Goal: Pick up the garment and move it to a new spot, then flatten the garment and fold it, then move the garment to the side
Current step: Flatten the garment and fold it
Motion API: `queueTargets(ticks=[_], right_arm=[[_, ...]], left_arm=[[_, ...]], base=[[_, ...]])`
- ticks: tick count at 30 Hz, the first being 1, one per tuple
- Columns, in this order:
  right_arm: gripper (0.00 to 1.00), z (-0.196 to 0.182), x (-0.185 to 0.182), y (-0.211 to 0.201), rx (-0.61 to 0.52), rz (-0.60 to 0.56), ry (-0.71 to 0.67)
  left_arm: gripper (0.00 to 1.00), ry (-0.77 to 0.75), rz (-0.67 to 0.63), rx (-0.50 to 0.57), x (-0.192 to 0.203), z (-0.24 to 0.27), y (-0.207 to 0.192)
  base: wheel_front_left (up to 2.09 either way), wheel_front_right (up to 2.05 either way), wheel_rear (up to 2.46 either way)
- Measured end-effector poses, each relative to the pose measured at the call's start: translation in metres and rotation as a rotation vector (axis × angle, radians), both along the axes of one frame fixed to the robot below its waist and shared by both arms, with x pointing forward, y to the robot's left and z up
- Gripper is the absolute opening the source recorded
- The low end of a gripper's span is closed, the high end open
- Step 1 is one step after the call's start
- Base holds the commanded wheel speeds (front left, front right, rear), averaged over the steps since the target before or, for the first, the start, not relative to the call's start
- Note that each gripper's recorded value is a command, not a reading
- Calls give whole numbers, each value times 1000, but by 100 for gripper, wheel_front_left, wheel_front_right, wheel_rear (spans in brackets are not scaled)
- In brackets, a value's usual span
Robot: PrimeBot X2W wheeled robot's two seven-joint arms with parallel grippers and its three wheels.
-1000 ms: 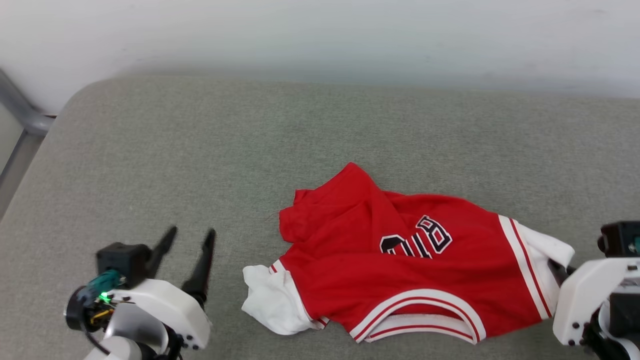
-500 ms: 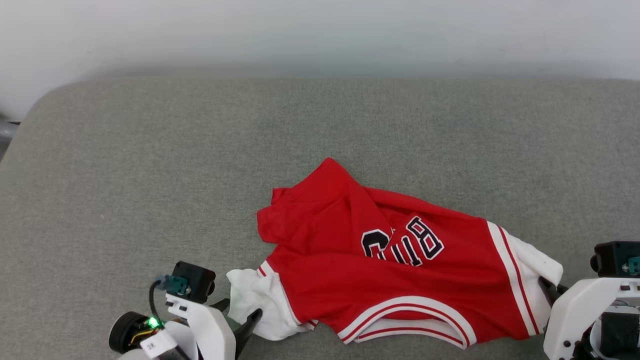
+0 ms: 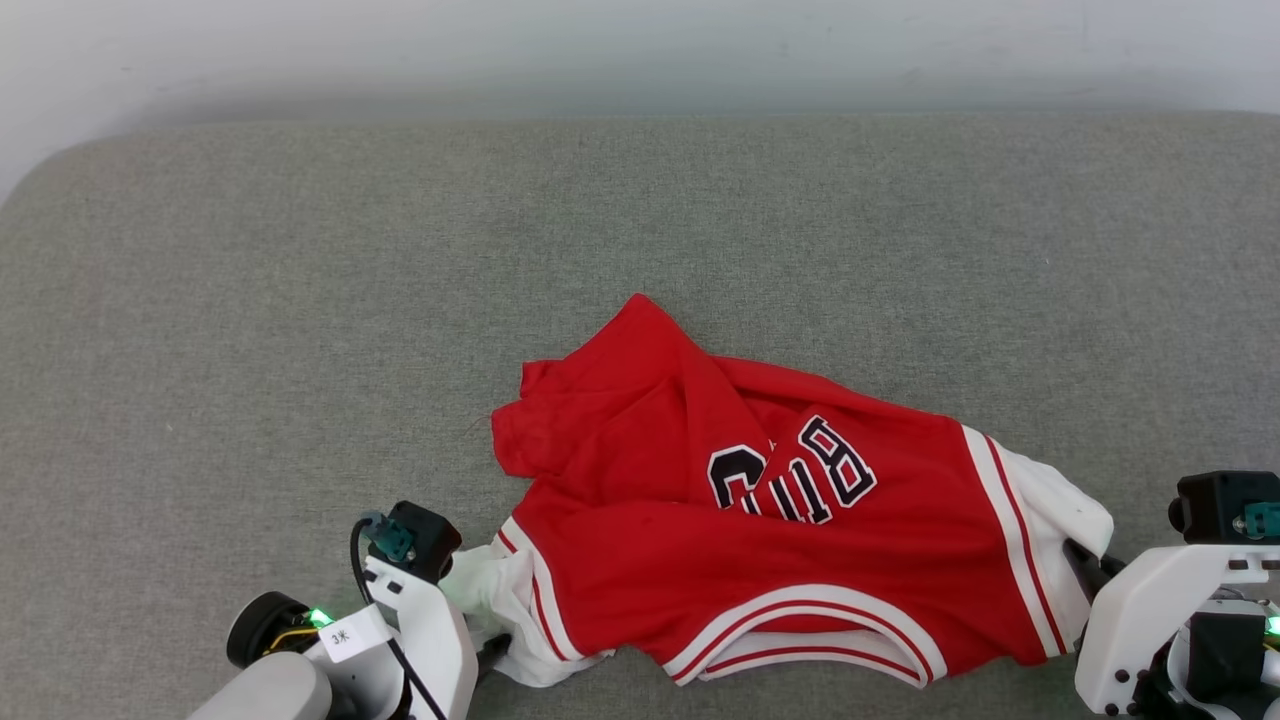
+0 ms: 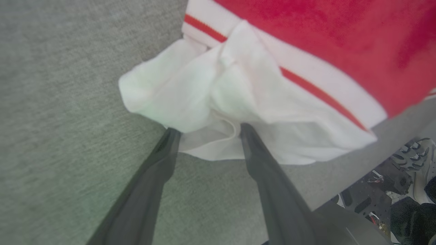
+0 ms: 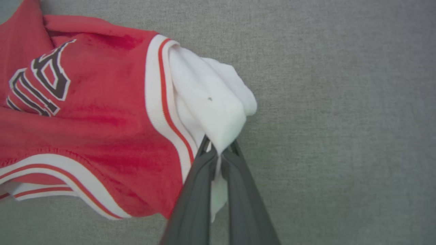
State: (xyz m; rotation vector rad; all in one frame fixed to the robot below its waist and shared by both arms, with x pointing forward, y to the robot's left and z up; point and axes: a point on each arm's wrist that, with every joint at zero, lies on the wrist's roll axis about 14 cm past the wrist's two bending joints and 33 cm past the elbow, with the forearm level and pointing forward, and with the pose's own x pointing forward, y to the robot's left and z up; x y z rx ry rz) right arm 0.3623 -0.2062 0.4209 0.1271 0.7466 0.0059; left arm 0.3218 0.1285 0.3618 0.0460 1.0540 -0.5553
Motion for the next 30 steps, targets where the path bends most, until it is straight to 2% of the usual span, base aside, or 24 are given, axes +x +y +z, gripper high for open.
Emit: queueTargets(ticks=[5,10,19,25,30], right_arm=[[0,3,2,2,2,3,-21],[0,13,6,4,3,7,-68],[0,58,26,-1,-35,18,-231],[0,103,57,-2,-73,35,-375],[0,147,93,-3,-133,61,-494]], left_arm=[[0,-22,8,2,-1,1,0],[0,-215,111,-25,27,30,10],[0,-625,268,-79,72,127,38],[0,-889,344,-153,108,209,49],[0,-1032,370,-214,144,265,51]], base=[[0,0,0],[0,0,0],[0,0,0],[0,0,0],[0,0,0]])
